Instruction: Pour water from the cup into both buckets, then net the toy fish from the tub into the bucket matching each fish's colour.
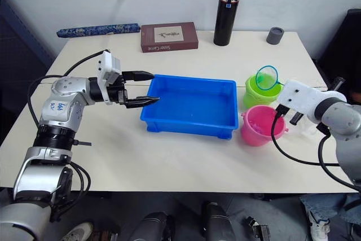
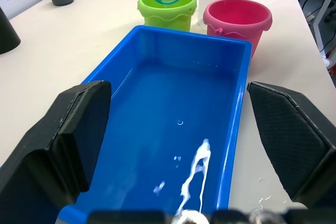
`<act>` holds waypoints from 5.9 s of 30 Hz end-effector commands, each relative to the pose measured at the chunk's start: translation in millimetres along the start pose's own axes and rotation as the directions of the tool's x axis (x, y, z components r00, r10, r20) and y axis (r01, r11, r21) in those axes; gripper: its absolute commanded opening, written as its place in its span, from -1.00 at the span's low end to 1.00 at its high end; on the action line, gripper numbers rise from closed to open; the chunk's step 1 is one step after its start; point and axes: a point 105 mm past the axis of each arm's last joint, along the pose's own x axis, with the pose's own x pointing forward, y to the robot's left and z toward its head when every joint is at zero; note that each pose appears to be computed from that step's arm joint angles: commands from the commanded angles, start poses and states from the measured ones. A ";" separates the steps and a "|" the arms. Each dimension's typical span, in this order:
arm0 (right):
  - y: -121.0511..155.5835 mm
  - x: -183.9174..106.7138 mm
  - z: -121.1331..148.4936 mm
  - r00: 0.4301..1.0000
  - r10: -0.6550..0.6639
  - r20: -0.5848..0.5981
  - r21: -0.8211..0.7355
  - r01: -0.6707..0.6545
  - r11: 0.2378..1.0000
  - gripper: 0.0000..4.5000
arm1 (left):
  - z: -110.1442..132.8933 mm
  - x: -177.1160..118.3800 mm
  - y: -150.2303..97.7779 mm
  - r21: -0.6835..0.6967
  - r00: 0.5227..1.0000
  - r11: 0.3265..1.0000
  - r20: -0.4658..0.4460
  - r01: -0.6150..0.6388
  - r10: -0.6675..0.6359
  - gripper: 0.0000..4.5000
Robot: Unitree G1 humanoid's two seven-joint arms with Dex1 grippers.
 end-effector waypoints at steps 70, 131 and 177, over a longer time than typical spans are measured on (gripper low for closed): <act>6.2 -19.9 1.5 0.945 -0.319 0.067 -0.717 0.268 0.644 -1.00 | 8.1 -4.0 -0.1 0.039 1.000 0.999 0.017 -0.005 0.004 0.99; 107.5 -36.3 159.8 0.248 0.573 0.781 -0.039 -0.896 0.441 -1.00 | 10.4 -68.4 -92.6 -0.141 0.963 0.966 -0.134 0.217 -0.236 0.99; 126.7 -51.3 131.1 0.336 0.571 0.749 0.109 -0.913 0.393 0.60 | -60.1 -57.9 -100.3 -0.234 0.963 0.969 -0.267 -0.082 0.017 1.00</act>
